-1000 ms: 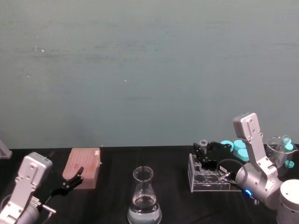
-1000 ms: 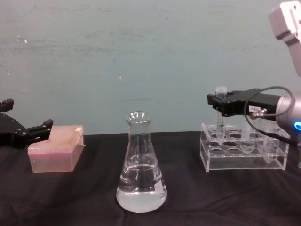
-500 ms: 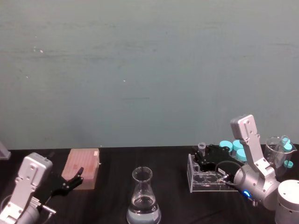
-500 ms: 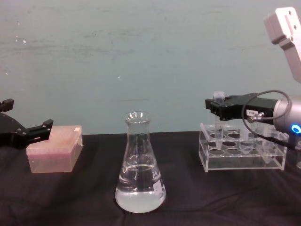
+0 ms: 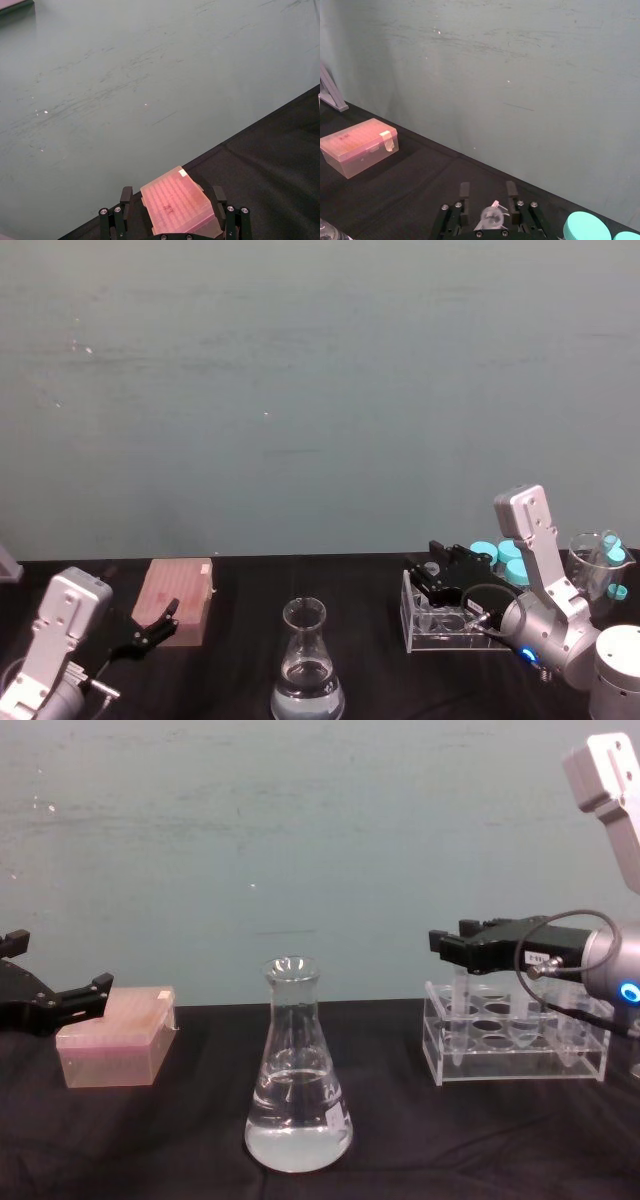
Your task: Pour the liquid from the test tube into the beaker using one hand.
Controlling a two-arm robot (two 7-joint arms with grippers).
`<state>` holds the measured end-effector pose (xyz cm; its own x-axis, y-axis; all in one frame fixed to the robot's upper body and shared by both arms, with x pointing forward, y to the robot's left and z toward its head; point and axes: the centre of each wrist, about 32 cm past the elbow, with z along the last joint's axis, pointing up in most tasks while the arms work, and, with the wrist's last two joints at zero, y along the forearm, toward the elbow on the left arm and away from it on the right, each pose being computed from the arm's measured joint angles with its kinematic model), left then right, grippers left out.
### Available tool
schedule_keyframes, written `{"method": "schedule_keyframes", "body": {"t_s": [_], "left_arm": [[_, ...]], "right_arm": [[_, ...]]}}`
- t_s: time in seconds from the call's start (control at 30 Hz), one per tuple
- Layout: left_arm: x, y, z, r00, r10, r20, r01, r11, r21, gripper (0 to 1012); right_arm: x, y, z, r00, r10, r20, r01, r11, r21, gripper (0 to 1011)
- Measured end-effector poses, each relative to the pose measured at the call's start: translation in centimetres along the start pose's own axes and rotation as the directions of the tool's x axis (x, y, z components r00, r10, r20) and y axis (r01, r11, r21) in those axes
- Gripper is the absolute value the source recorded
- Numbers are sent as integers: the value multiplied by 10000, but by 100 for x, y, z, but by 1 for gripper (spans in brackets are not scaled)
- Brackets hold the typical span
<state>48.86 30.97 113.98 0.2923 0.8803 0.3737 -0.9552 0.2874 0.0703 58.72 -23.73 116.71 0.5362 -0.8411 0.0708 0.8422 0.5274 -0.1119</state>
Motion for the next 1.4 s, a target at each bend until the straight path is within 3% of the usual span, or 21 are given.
{"method": "schedule_keyframes", "body": {"t_s": [0.47,0.67,1.4], "left_arm": [[0,0,0,10000,1,0,-1,10000,0,1000],[0,0,0,10000,0,1,0,10000,0,1000],[0,0,0,10000,1,0,-1,10000,1,1000]], "right_arm": [[1,-3,1,10000,-7,6,7,10000,14,869],[1,-3,2,10000,-11,10,11,10000,17,1004],[1,-3,2,10000,-18,23,18,10000,12,1004]]}}
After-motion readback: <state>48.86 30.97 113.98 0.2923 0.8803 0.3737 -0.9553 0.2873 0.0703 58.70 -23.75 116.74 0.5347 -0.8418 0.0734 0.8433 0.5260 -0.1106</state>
